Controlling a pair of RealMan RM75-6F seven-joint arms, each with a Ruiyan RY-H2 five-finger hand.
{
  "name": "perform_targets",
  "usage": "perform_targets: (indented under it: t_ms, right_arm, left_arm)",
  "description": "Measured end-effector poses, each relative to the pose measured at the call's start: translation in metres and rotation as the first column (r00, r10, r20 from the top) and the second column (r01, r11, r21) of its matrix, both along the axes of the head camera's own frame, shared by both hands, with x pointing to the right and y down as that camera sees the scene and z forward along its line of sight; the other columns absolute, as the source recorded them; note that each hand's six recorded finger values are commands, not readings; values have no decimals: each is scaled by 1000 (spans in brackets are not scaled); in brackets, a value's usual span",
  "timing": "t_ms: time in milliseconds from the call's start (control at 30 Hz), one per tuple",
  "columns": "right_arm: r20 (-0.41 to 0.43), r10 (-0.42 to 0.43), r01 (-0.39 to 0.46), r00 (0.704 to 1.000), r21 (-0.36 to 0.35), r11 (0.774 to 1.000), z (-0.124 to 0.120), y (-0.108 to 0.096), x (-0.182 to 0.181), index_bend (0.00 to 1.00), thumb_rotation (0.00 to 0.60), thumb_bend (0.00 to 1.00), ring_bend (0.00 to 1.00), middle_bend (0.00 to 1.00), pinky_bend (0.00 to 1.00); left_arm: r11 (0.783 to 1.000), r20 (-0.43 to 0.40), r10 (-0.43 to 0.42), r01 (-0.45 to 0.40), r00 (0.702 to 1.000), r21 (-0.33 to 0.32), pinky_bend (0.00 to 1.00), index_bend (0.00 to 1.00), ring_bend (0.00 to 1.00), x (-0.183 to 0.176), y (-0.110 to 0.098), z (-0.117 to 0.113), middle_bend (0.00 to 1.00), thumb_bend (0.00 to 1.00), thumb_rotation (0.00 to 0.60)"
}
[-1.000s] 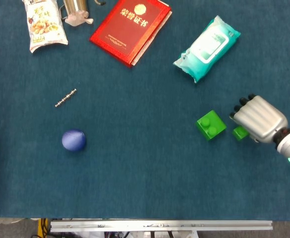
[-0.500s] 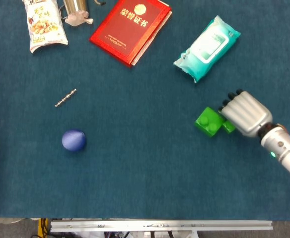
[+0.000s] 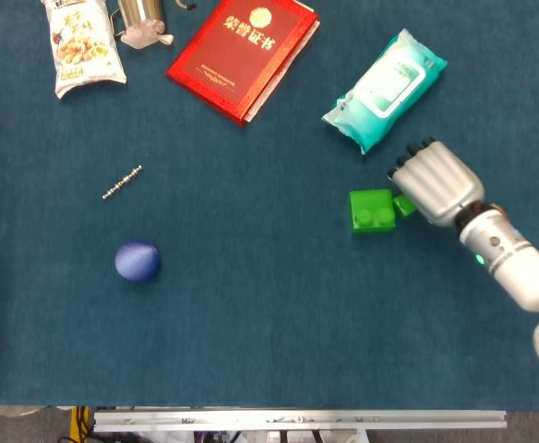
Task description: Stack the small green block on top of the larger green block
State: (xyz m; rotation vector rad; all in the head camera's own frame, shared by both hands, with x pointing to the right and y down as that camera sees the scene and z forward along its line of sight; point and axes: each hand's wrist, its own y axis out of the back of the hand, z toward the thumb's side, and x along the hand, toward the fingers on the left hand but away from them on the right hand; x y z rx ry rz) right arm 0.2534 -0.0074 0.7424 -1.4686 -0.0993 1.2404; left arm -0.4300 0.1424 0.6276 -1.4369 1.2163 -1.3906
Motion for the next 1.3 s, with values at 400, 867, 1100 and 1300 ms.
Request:
perform_targets:
  t_ms: [400,867,1100,1300]
  right_arm:
    - [59,20,-22,998,37,999,-8,-15,-21,585,600,245,308,470,349]
    - [175,91,-96,980,24,995,-58,-7,-24,585,600,245,313,470,349]
    - [207,162,-159,965,-28,987,-60,5,-21,585,600,246,314,470,349]
    - [206,169,-160,964,-59,985,-53,13,-26,585,600,246,314,470,349]
  left_arm:
    - [1000,2,0,0,1000,3,115,50,112,-1,-1,-2,124,218,600]
    - [1000,0,14,-14,1000,-2,115,50,112,3,-2,0,124,218,600]
    - [999,-5,32,-32,999,-6,115,50,112,6,-5,2,124,219,600]
    - [999,-12,38,-38,999,-8,115,50,113,8,-5,4,124,219,600]
